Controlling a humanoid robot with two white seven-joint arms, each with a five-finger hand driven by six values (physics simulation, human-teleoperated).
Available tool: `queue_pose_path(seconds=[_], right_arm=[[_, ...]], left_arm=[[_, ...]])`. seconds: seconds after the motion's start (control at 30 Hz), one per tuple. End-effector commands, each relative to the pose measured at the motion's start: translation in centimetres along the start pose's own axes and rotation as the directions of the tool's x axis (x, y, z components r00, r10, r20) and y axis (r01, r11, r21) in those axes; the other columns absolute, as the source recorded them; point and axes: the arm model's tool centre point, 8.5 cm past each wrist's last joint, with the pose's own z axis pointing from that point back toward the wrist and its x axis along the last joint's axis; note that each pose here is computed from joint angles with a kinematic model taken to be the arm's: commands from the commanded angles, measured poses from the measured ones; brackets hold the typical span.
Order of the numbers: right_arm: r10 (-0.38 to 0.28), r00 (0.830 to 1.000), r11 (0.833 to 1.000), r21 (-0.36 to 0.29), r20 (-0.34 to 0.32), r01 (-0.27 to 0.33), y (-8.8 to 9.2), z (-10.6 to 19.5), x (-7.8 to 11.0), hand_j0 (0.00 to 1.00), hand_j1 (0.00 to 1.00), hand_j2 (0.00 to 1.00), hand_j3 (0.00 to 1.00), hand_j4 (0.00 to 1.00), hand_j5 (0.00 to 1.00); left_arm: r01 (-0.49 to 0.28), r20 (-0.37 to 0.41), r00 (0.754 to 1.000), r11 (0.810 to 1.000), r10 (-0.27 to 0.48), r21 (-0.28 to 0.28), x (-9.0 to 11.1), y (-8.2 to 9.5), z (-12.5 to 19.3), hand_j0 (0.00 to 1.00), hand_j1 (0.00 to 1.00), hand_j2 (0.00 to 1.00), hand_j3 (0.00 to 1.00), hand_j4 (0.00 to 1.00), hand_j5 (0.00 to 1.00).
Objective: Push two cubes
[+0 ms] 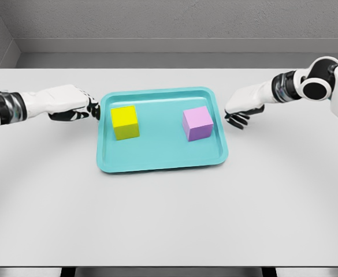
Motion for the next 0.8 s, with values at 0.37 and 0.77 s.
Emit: queue_pose_path(seconds=[0.37, 0.77], right_arm=[[-0.008, 1.000, 1.000, 0.024, -0.019, 0.008, -0.5, -1.7, 0.1, 0.11, 0.11, 0.11, 0.11, 0.11, 0.11], [0.014, 1.000, 1.000, 0.023, -0.003, -0.014, -1.4, -2.4, 0.8, 0.11, 0.11, 0.11, 0.11, 0.11, 0.11]], left_arm=[[-0.042, 0.007, 0.999, 0.999, 0.042, 0.005, 0.0, -0.7, -1.1, 0.49, 0.49, 0.49, 0.49, 0.49, 0.49], [-0.065, 0.008, 0.998, 0.998, 0.065, 0.008, -0.2, -0.8, -1.7, 0.49, 0.49, 0.49, 0.49, 0.49, 0.49]])
